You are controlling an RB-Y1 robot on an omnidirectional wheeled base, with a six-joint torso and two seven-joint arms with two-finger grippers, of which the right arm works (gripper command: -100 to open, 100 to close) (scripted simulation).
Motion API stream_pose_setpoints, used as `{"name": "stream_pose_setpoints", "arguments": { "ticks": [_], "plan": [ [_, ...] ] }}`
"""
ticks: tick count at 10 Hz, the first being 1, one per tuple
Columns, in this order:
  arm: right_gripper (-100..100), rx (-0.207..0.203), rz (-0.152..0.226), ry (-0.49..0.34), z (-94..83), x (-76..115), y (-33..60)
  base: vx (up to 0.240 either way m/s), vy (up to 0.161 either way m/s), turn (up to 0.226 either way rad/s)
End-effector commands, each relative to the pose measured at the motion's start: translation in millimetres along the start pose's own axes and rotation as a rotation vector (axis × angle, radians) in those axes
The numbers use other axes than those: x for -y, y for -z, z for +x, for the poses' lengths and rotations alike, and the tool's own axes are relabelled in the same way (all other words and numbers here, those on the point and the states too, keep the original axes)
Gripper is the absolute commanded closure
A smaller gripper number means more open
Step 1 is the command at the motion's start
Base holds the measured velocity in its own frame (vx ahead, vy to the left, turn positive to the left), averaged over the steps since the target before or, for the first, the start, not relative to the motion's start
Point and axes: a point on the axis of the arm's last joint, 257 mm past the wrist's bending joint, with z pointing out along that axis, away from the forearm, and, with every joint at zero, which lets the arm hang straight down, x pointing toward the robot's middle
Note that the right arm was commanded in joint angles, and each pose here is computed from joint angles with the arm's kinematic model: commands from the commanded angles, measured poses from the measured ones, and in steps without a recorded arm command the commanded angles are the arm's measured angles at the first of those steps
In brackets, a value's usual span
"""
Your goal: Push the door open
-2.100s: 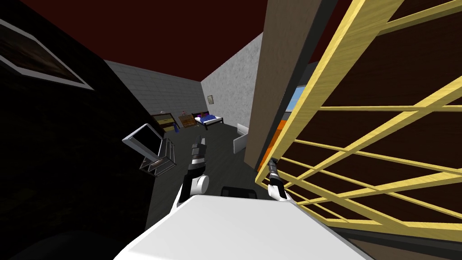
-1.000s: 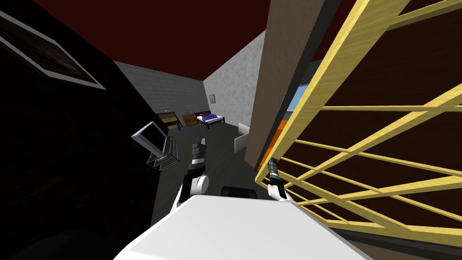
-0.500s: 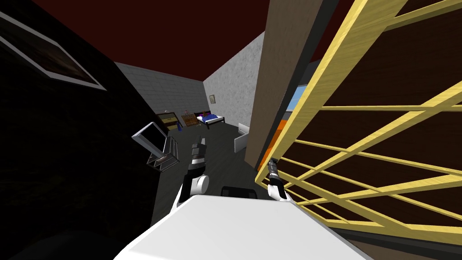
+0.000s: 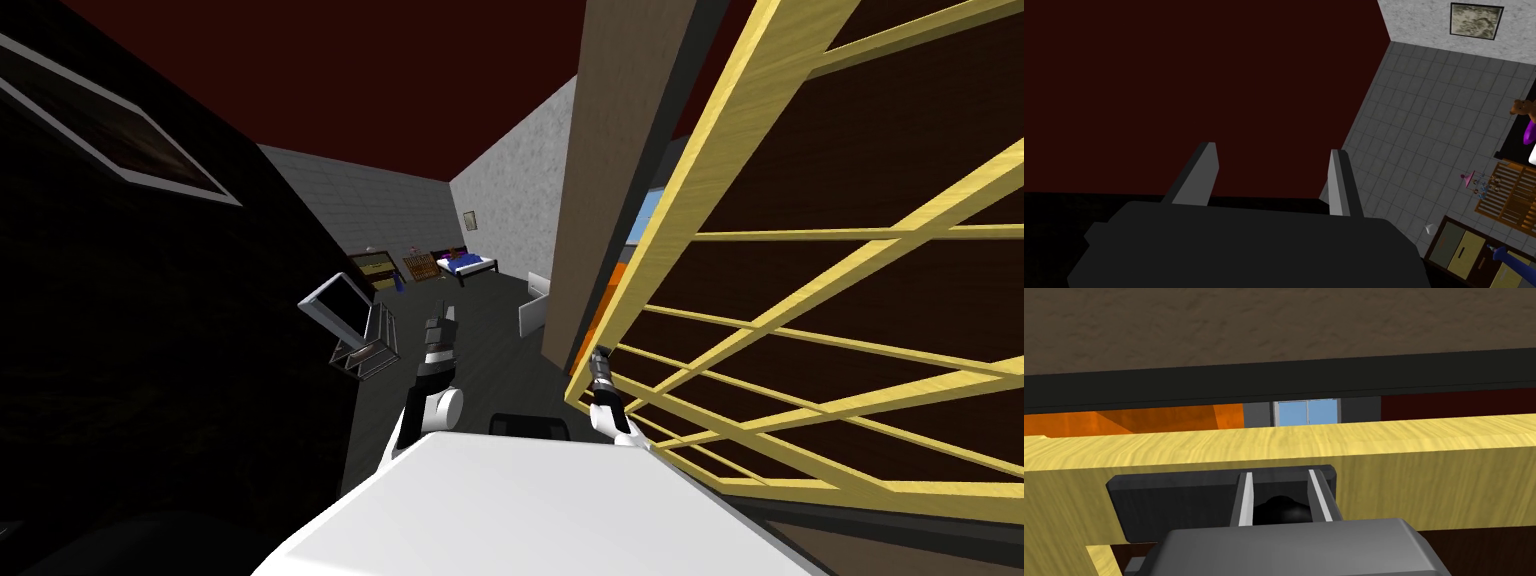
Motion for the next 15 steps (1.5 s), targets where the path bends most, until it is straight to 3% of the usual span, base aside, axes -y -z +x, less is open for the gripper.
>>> {"name": "stream_pose_setpoints", "arguments": {
  "ticks": [1, 6, 8, 11, 15],
  "plan": [
    [100, 0.008, 0.009, -0.039, -9.5, 3.5, 3.7, -0.083, -0.036, 0.025],
    [100, -0.031, 0.006, -0.153, 7.2, 2.0, 2.0, -0.088, -0.031, 0.004],
    [100, -0.031, 0.006, -0.153, 7.2, 2.0, 2.0, -0.046, -0.025, 0.014],
    [100, -0.060, 0.007, -0.239, 20.4, 1.6, 1.7, -0.069, -0.034, 0.005],
    [100, -0.060, 0.007, -0.239, 20.6, 1.6, 1.6, -0.014, -0.004, -0.002]
  ]
}}
